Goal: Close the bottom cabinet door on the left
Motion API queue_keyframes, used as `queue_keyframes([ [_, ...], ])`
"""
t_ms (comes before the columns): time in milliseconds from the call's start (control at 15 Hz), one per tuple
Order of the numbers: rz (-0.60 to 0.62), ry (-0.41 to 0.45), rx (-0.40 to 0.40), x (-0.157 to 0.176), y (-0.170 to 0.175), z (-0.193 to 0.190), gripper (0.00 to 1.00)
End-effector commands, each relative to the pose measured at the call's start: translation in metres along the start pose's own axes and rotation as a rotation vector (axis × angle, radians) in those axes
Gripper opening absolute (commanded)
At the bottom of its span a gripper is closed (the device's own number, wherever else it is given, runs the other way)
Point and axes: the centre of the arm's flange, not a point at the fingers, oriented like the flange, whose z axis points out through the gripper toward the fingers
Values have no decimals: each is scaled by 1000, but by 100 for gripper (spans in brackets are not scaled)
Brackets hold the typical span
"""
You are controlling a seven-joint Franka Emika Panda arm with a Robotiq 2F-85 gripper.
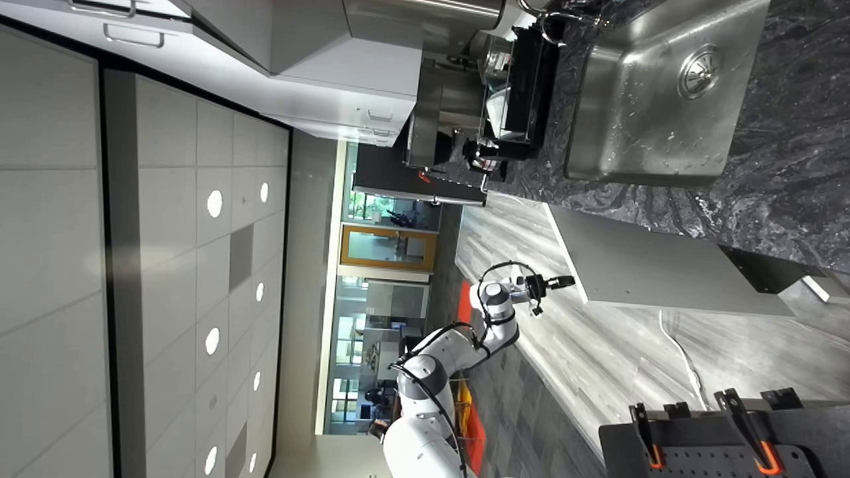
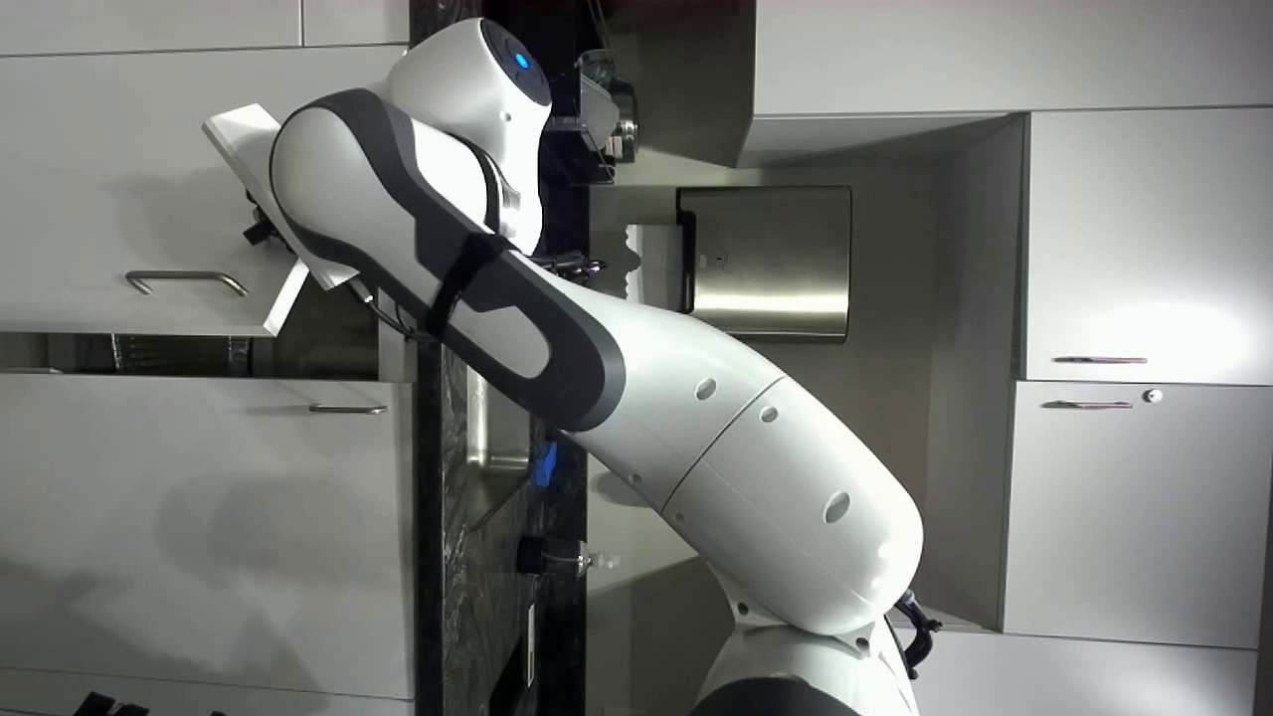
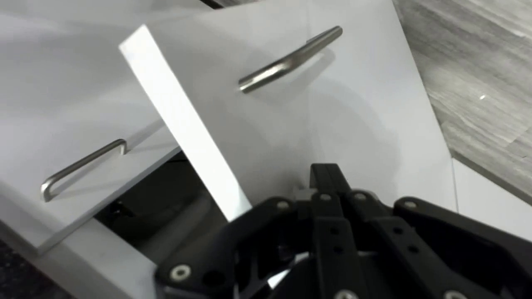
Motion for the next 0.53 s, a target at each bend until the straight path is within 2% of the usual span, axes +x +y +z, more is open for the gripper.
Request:
queue_keyframes([
  [0, 121, 56, -139, -13, 38, 5, 0],
  [200, 213, 131, -226, -17, 47, 13, 0],
  [467, 312, 161, -325, -16, 61, 24, 0],
])
